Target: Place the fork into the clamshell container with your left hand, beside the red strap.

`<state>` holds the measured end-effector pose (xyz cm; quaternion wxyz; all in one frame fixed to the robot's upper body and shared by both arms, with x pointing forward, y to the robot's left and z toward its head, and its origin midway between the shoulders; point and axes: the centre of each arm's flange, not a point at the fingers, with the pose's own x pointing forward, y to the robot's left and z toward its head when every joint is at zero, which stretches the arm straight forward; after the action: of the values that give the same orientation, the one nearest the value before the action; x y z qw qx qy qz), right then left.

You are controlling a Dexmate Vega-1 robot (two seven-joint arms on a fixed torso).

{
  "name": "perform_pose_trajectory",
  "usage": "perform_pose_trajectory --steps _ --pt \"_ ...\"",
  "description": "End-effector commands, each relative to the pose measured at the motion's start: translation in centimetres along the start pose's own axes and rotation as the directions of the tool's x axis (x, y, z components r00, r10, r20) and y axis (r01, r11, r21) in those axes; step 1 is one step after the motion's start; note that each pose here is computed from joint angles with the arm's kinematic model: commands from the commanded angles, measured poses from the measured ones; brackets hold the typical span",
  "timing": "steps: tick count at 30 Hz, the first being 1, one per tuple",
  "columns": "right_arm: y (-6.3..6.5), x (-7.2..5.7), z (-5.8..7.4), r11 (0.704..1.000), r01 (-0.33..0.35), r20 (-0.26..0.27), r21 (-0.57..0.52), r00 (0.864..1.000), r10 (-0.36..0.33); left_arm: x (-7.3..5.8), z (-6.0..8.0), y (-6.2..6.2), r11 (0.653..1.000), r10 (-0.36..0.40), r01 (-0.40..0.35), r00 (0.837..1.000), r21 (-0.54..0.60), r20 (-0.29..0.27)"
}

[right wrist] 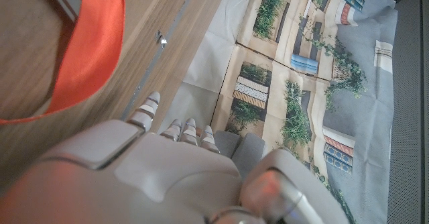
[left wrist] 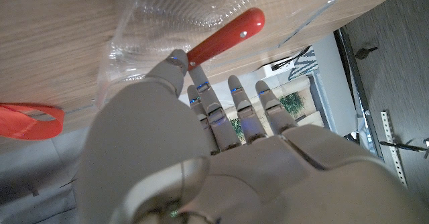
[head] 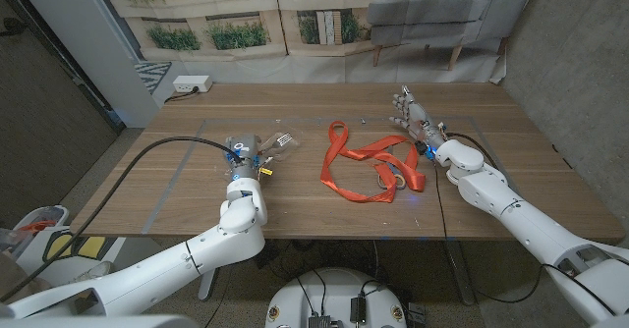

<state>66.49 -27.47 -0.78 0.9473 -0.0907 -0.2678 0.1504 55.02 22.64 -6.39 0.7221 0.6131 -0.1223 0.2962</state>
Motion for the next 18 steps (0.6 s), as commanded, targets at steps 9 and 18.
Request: perform_pose_trajectory --steps 9,18 --pt "0.15 -0.04 -0.1 1.0 -0.005 -0.008 -0.001 1.0 0.005 -0.05 0.0 -0.58 1.0 -0.004 0.004 1.0 -0.006 -0.01" --pt "0.21 0.06 -0.11 1.0 -0.007 -0.008 0.003 1.0 0.007 -0.31 -0.06 -0.08 1.0 0.017 -0.017 1.0 -0.02 -0.008"
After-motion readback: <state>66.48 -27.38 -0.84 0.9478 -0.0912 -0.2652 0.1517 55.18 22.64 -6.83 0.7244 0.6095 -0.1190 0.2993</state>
